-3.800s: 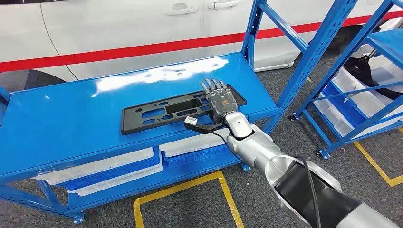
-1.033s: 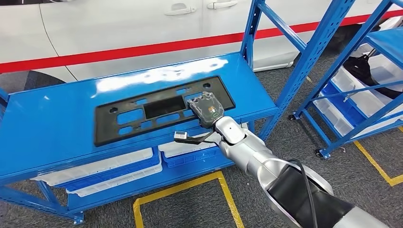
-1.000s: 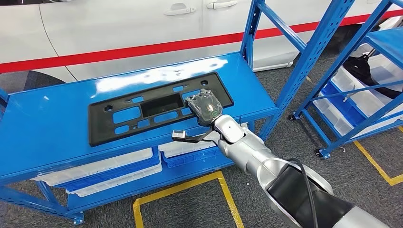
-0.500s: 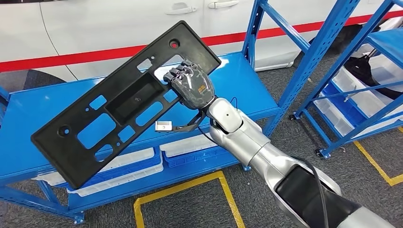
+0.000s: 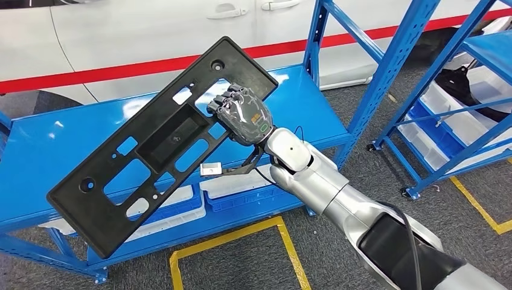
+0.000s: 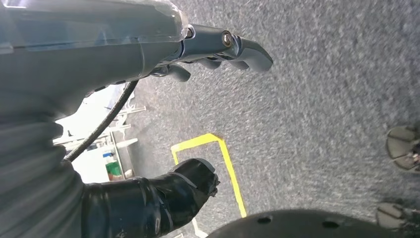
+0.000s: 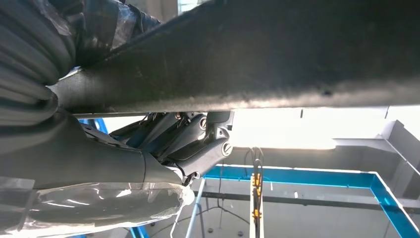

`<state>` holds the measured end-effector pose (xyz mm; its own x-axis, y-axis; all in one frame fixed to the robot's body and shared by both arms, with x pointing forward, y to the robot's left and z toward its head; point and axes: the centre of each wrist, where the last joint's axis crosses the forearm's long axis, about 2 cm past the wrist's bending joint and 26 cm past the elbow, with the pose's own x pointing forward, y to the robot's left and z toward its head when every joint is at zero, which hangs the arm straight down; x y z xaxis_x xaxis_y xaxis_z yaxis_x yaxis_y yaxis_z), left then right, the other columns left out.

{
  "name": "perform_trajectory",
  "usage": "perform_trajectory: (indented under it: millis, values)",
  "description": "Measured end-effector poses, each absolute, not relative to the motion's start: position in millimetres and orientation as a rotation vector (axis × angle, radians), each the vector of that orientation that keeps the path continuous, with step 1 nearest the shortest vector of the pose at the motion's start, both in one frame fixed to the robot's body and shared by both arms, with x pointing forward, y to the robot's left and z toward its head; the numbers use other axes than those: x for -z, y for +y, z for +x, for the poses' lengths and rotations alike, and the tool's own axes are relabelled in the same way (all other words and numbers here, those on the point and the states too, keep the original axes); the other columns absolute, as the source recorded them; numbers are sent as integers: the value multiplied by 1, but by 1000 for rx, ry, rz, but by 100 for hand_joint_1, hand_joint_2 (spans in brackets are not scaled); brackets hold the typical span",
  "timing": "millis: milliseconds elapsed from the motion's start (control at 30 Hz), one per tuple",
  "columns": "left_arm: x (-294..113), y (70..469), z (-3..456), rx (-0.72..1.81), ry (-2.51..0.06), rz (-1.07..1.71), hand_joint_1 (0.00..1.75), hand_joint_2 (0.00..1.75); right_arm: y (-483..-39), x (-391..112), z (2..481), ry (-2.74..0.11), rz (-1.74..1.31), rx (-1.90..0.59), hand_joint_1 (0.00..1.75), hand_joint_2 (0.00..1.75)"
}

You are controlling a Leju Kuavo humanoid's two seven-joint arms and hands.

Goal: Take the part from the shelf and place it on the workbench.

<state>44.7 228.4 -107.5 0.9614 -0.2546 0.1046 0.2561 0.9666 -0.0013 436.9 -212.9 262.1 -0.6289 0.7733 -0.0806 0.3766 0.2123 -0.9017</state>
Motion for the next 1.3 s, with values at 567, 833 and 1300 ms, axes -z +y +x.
perform_trajectory:
  millis: [567,833,1300]
  values:
    - [108,231,45,256,-107,-10,0,175,-215,-263,434,-2091,-995,-1421,175,175]
    - [108,231,46,253,-109,-8,0,175,-222,-262,434,-2072,-1005,-1435,175,175]
    - [108,231,44,249,-94,-10,0,175,-219,-268,435,-2073,-984,-1441,175,175]
